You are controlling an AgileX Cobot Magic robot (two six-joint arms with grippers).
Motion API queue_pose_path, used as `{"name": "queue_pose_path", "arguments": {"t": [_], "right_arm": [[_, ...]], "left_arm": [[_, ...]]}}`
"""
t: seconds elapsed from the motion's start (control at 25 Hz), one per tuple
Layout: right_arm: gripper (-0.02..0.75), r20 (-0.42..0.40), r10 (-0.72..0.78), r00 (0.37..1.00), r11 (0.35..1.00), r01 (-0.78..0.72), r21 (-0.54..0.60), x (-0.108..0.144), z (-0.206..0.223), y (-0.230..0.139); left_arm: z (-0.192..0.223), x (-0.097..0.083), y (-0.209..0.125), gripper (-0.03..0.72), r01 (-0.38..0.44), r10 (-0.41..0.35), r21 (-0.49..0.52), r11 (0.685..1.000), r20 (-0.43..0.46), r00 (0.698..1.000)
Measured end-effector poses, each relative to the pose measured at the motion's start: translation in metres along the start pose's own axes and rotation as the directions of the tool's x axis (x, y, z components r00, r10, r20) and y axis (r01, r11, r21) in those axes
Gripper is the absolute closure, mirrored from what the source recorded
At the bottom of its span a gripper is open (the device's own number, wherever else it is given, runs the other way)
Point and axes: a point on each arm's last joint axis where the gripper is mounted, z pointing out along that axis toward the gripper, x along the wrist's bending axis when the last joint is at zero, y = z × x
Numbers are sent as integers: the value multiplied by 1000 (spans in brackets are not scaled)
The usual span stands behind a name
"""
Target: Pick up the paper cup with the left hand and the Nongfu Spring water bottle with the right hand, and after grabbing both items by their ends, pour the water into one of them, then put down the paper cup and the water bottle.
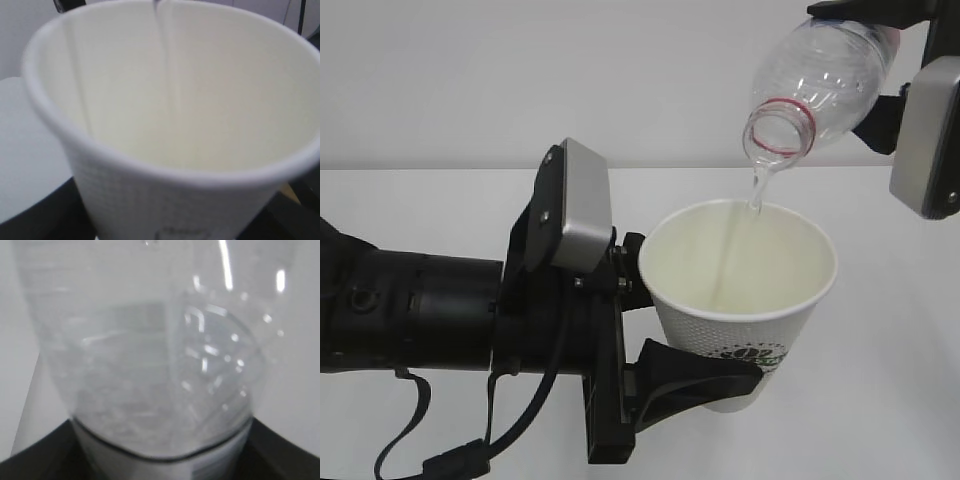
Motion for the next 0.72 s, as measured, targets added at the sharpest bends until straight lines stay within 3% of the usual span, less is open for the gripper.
{"name": "queue_pose_path", "arguments": {"t": [0.72], "right_arm": [[256, 0, -1, 1000, 1000, 1, 0, 0, 0, 0]], "left_arm": [[0, 0, 0, 169, 0, 0, 1, 1000, -1, 1000]]}}
